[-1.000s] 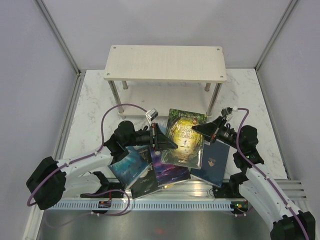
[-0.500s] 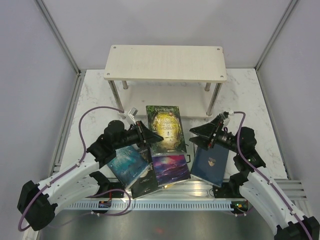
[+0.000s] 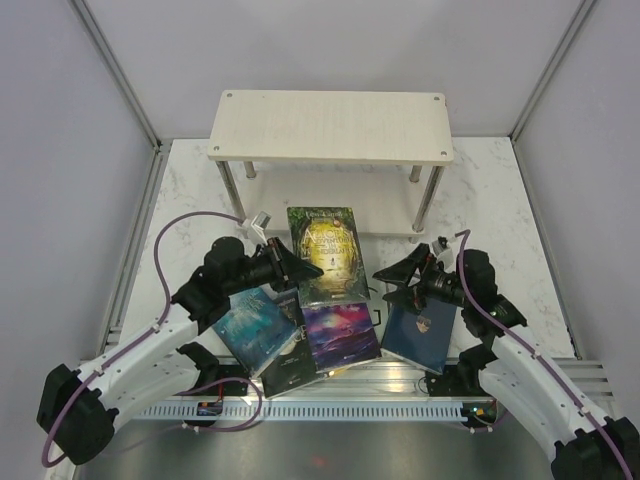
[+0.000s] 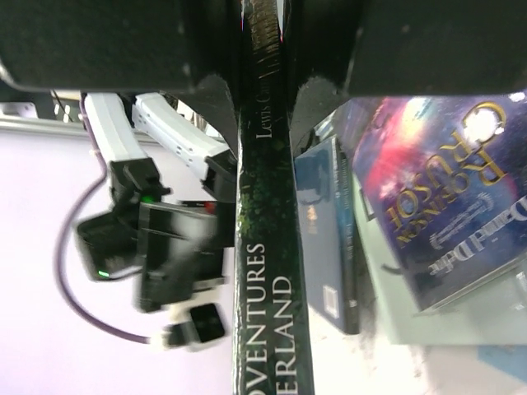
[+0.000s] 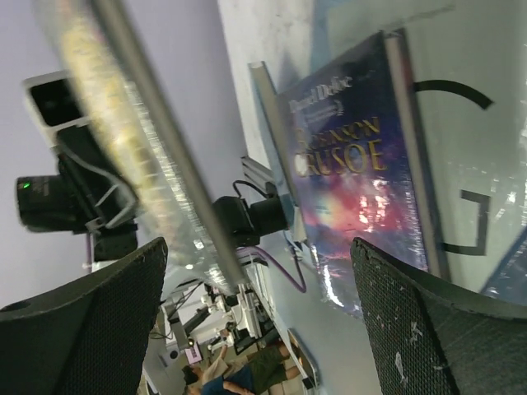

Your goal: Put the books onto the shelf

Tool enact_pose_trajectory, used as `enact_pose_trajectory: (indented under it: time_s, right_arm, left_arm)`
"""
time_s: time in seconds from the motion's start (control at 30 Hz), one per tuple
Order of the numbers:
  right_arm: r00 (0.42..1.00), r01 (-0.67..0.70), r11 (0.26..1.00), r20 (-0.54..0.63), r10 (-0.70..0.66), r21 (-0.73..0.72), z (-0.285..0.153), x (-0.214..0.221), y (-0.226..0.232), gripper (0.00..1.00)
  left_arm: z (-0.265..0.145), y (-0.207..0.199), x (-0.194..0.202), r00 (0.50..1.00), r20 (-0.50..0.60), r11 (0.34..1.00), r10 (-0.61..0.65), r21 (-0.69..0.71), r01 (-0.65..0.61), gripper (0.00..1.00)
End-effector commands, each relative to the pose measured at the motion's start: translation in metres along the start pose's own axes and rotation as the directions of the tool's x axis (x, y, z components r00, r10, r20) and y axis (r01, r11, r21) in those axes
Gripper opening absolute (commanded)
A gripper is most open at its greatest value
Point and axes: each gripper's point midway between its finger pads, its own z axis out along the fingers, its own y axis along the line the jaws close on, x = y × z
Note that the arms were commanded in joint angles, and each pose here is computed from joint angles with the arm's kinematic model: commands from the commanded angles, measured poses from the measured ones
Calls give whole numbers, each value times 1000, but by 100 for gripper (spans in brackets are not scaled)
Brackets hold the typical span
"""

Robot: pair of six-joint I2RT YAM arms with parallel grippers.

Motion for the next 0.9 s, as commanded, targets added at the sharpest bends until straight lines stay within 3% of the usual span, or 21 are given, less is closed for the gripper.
enact_pose_trajectory:
  time_s: [0.0,0.4,0.87]
  right_arm:
    - [998,56,996,-9,-56,72,2,-1,-10,94]
    - [1000,2,955,8,1,-297,3,-2,48,93]
    - [994,-37,883,74,80,-467,-13,-10,71,90]
  left_arm:
    - [-21,-83,-20,992,75,952,106,280,-123,2]
    - [-12,-53,-17,998,56,950,-31,313,12,2]
    - [-14,-50,-24,995,74,939,-71,342,42,2]
